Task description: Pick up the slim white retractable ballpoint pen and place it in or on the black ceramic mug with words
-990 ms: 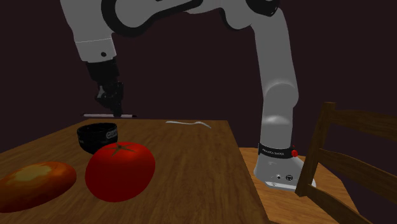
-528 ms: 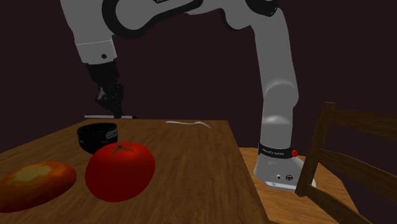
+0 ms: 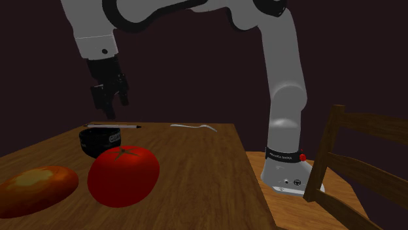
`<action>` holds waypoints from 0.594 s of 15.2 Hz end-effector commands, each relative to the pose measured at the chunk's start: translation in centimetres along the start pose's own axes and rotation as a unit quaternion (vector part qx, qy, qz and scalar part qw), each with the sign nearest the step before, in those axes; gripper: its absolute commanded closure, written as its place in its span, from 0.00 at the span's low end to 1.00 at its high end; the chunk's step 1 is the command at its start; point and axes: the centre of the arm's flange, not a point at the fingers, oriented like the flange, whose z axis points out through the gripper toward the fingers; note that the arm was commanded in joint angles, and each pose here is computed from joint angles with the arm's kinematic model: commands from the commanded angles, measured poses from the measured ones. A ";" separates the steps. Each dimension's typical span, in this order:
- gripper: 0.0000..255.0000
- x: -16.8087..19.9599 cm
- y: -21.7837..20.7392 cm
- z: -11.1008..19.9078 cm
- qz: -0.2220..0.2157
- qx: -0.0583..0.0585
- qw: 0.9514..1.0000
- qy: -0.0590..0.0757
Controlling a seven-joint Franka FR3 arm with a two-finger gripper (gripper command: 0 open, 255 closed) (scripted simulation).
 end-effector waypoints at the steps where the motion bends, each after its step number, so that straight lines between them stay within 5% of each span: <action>1: 0.00 0.0 0.1 -2.4 0.000 0.000 1.000 0.000; 9: 0.00 0.0 0.1 -3.4 0.000 0.000 1.000 0.000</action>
